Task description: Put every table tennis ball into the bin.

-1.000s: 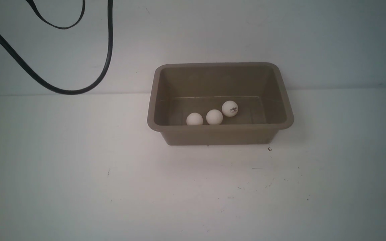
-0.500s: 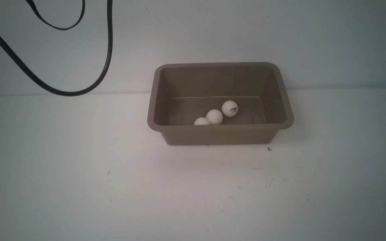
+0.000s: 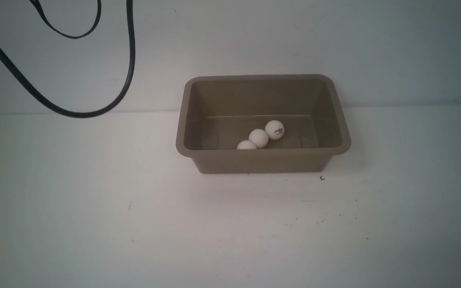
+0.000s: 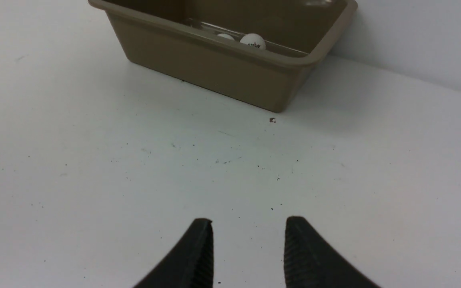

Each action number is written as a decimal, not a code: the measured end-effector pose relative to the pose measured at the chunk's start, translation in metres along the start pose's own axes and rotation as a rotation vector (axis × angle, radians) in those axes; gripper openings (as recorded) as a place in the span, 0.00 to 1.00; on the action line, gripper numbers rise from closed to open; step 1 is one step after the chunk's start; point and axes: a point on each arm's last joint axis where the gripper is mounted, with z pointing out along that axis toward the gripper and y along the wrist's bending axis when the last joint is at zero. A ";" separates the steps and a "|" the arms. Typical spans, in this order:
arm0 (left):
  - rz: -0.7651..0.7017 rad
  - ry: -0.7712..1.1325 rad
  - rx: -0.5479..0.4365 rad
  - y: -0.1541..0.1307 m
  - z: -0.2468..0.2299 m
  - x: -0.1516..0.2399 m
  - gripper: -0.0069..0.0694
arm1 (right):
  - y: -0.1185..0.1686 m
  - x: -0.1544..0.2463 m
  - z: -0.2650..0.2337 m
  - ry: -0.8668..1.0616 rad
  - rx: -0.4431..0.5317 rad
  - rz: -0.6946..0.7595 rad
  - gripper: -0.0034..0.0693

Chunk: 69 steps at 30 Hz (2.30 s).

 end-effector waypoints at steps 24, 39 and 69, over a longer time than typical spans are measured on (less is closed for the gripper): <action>-0.013 0.001 0.024 -0.002 0.000 0.000 0.62 | -0.004 0.040 0.014 -0.066 0.138 0.048 0.38; -0.013 0.002 0.031 -0.003 0.000 0.000 0.62 | -0.021 0.042 0.010 -0.056 0.446 0.149 0.38; -0.088 0.003 0.034 -0.003 0.000 0.000 0.62 | -0.022 0.042 0.010 -0.054 0.464 0.154 0.38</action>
